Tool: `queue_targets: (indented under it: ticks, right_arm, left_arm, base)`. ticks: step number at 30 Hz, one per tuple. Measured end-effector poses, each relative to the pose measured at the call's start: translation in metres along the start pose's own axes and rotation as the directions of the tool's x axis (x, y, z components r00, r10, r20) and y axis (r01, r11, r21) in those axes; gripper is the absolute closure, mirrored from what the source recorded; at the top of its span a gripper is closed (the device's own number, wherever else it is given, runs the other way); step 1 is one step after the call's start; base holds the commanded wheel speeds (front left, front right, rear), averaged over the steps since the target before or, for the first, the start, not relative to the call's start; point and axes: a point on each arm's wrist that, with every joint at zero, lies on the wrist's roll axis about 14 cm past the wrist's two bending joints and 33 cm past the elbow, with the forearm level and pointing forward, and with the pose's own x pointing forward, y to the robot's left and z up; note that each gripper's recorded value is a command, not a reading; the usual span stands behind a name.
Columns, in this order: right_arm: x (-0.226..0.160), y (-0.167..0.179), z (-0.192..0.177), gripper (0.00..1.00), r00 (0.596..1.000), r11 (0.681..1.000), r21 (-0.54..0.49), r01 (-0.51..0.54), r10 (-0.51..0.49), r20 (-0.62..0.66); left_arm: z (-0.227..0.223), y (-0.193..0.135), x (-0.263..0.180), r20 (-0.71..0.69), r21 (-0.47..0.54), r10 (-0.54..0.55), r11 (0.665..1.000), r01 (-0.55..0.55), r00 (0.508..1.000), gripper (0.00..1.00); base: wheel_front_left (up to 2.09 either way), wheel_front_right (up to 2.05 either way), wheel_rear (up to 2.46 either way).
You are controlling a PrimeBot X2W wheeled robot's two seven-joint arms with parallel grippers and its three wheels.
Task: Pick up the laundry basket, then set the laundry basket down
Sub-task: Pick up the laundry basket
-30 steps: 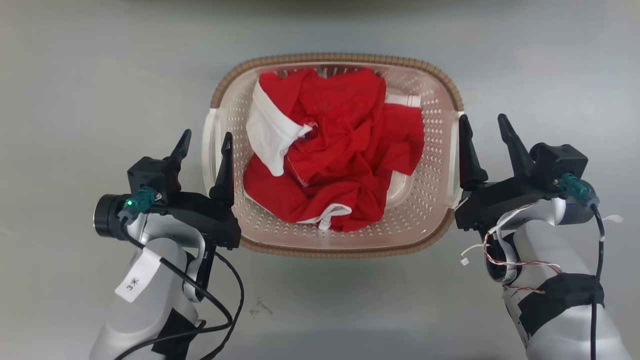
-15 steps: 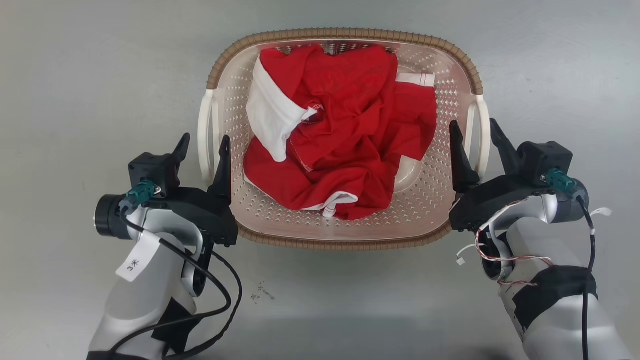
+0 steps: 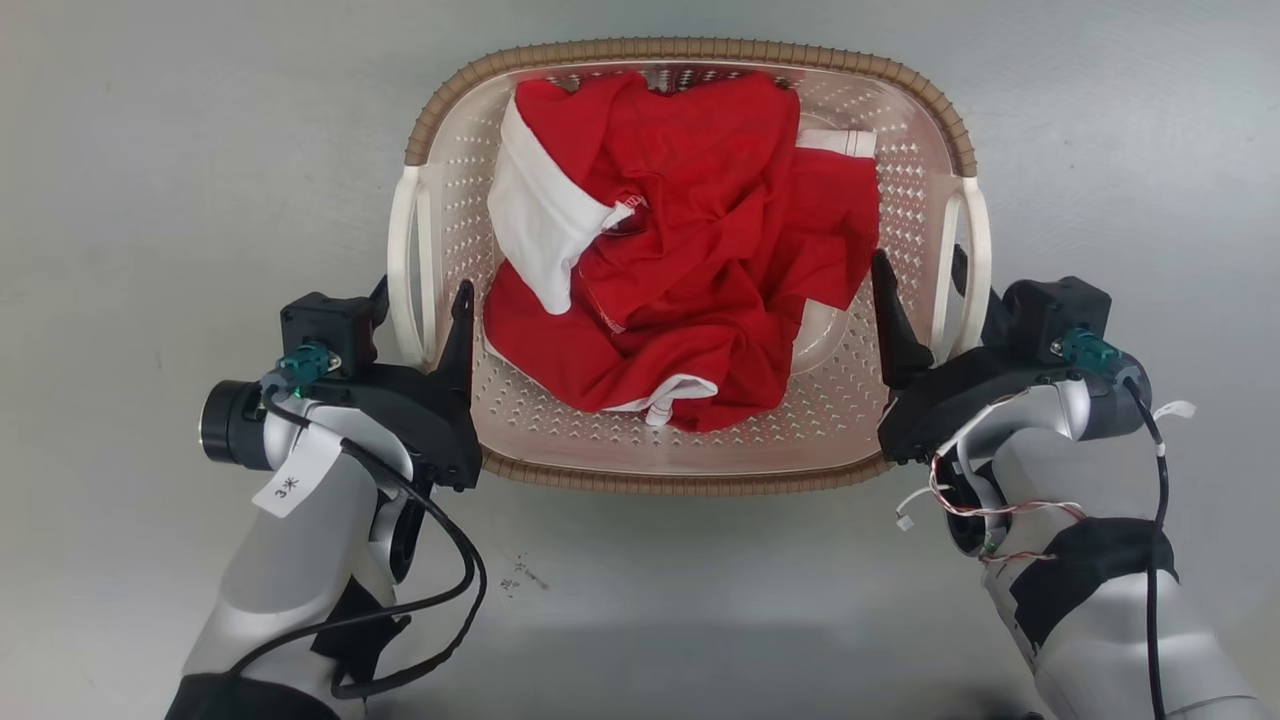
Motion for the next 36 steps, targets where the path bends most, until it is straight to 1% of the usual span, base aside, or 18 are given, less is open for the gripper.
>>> queue_targets:
  ticks: [2,3,4,5,6,7,8,9,10,11,21,26,36]
  right_arm:
    - [0.002,0.005,0.001,0.02,1.0,1.0,0.007,-0.013,0.013,0.002]
    - [0.003,0.008,0.003,0.16,1.0,1.0,0.008,-0.021,0.021,0.008]
    - [0.004,0.01,0.003,0.26,1.0,1.0,0.009,-0.027,0.027,0.008]
    - [0.004,0.012,0.002,0.4,0.999,0.999,0.01,-0.032,0.032,0.006]
    - [0.004,0.013,0.001,0.52,1.0,1.0,0.01,-0.029,0.029,0.003]
    - [0.004,0.013,0.0,0.58,1.0,0.999,0.013,-0.03,0.03,0.0]
    - [0.004,0.013,-0.001,0.69,1.0,0.999,0.016,-0.031,0.031,-0.004]
    - [0.003,0.014,-0.002,0.8,0.999,0.999,0.018,-0.031,0.031,-0.008]
    - [0.003,0.015,-0.002,0.94,1.0,0.999,0.019,-0.029,0.029,-0.011]
    - [0.003,0.015,-0.003,1.0,1.0,0.999,0.023,-0.022,0.022,-0.014]
    - [-0.007,0.022,0.006,1.0,1.0,1.0,0.014,-0.022,0.023,-0.017]
    - [-0.018,0.027,0.021,1.0,1.0,1.0,0.013,-0.024,0.024,0.004]
    - [-0.053,0.032,0.036,1.0,1.0,0.999,0.031,-0.012,0.011,0.018]
  left_arm:
    - [-0.002,0.0,0.0,-0.008,0.004,-0.005,1.0,0.005,1.0,0.0]
    - [-0.001,0.0,0.001,-0.009,0.005,-0.004,1.0,0.004,1.0,0.0]
    - [-0.001,0.0,0.001,-0.01,0.006,-0.004,1.0,0.004,1.0,0.1]
    - [-0.002,0.001,0.001,-0.013,0.007,-0.002,1.0,0.002,1.0,0.42]
    - [-0.003,0.001,0.0,-0.019,0.008,-0.001,1.0,0.002,1.0,0.63]
    - [-0.004,0.001,0.0,-0.025,0.007,-0.005,1.0,0.005,1.0,0.86]
    - [-0.006,0.001,-0.001,-0.031,0.009,-0.007,1.0,0.007,0.999,1.0]
    - [-0.008,0.001,-0.001,-0.039,0.012,-0.008,1.0,0.008,0.999,1.0]
    - [-0.009,0.0,-0.002,-0.044,0.013,-0.009,1.0,0.009,0.999,1.0]
    - [-0.01,-0.001,-0.002,-0.046,0.007,-0.009,1.0,0.009,0.999,1.0]
    - [-0.002,-0.002,-0.011,-0.044,0.0,-0.007,1.0,0.007,0.999,1.0]
    - [0.012,-0.008,-0.02,-0.013,-0.018,-0.014,1.0,0.014,1.0,1.0]
    - [0.018,-0.021,-0.052,0.005,-0.037,-0.024,0.999,0.024,1.0,1.0]
  base:
    - [0.0,0.0,0.0]
    - [0.0,0.0,0.0]
    - [0.0,0.0,0.0]
    - [0.0,0.0,0.0]
    - [0.0,0.0,0.0]
    - [0.0,0.0,0.0]
    - [0.0,0.0,0.0]
    - [0.0,0.0,0.0]
    - [0.0,0.0,0.0]
    - [0.0,0.0,0.0]
    - [0.0,0.0,0.0]
    - [0.0,0.0,0.0]
    - [0.0,0.0,0.0]
